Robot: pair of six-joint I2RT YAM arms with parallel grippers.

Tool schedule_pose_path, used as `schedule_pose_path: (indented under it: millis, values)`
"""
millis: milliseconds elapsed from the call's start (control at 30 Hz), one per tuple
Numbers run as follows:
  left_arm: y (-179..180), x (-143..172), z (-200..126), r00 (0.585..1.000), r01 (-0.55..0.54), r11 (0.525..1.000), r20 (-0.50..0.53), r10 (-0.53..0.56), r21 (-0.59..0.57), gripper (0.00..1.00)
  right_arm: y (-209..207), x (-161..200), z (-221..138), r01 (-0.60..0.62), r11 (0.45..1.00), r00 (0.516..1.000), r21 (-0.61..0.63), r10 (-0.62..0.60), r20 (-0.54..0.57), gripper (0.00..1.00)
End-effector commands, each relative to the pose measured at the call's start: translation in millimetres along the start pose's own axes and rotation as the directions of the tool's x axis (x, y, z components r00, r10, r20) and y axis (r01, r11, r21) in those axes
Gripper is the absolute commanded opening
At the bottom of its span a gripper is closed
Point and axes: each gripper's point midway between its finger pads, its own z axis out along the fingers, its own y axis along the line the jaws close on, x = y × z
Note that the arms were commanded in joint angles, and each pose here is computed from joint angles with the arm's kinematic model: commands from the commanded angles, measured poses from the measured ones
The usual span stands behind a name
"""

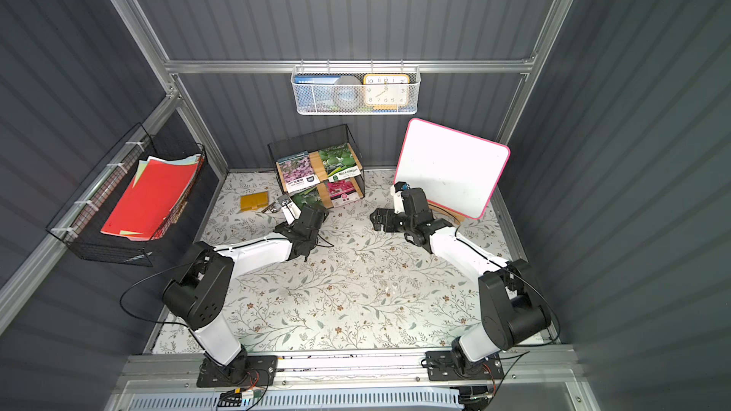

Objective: Take the seed bag off the shelf
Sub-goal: Move the shelf to the center of the board.

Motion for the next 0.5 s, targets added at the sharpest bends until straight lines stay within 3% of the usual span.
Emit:
schedule_pose_path:
  millis: [0,267,467]
  values:
    - [6,-5,7,0.998,-0.070,0.998,0.008,0.070,0.009,1.00,15,-12,3,0.025,0.998,0.999,-0.060,-0.024,0.022,0.94]
    - [18,-25,17,0.996,-0.084,0.993,-0.015,0.086,0.083,1.00,15,-10,9,0.032,0.996,0.999,-0.079,-0.030,0.029,0.94]
    - [12,-21,41,0.993,-0.105,0.990,-0.048,0.110,0.095,1.00,13,-10,19,0.037,0.996,0.999,-0.082,-0.036,0.018,0.93]
